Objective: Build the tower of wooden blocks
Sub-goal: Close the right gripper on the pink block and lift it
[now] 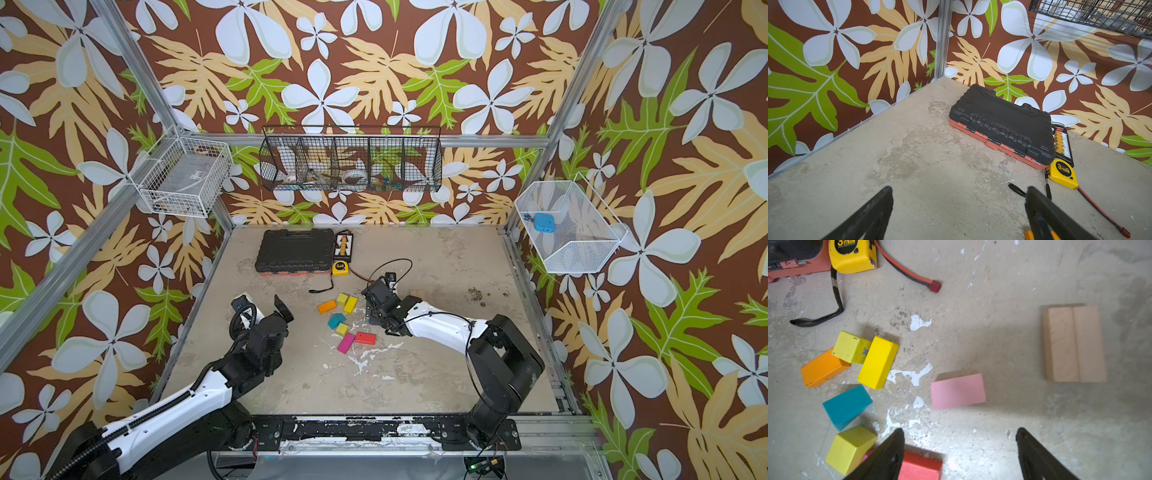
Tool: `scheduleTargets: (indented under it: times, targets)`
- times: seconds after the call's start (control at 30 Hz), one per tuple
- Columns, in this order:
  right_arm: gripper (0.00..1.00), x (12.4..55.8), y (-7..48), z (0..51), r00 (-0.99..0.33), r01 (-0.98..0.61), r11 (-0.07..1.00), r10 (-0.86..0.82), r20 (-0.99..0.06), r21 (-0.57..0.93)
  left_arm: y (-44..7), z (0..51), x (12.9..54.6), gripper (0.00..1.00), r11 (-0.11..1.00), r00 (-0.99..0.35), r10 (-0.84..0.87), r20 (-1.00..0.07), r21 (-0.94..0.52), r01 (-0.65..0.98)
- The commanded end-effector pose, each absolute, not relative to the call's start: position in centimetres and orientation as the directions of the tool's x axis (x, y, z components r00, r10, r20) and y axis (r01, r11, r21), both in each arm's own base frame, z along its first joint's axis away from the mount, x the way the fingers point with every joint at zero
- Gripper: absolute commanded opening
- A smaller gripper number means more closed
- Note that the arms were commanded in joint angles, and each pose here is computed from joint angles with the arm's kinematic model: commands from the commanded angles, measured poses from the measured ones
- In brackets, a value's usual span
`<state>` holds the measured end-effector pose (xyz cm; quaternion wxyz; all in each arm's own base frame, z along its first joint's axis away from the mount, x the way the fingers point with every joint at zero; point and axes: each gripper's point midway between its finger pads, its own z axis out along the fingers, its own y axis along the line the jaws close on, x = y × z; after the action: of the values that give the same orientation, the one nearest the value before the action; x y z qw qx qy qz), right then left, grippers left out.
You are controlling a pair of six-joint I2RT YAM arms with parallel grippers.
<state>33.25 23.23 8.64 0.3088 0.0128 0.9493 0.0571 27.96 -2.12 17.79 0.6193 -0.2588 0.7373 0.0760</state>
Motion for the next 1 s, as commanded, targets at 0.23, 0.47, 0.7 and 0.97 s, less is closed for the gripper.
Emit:
scheduleTargets:
  times: [0.23, 0.47, 0.7, 0.97]
  targets:
    - [0.85, 35.5, 25.0, 5.6, -0.828, -0.236, 0.971, -0.182, -0.531, 0.036, -2.0, 18.2, 28.1, 1.00, 0.843, -0.076, -0.294, -0.953, -0.221, -0.490]
    - [0.85, 35.6, 26.0, 3.4, -0.848, -0.267, 0.963, -0.211, -0.487, 0.047, -2.4, 18.0, 28.5, 1.00, 0.853, -0.097, -0.282, -0.955, -0.203, -0.481]
    - [0.81, 35.6, 25.4, 2.3, -0.859, -0.241, 0.970, -0.206, -0.469, 0.015, -2.6, 17.9, 28.8, 1.00, 0.855, -0.112, -0.271, -0.956, -0.185, -0.485]
    - [0.73, 35.3, 23.9, 1.7, -0.878, -0.191, 0.981, -0.189, -0.440, -0.041, -3.4, 17.6, 29.4, 1.00, 0.873, -0.142, -0.257, -0.956, -0.167, -0.459]
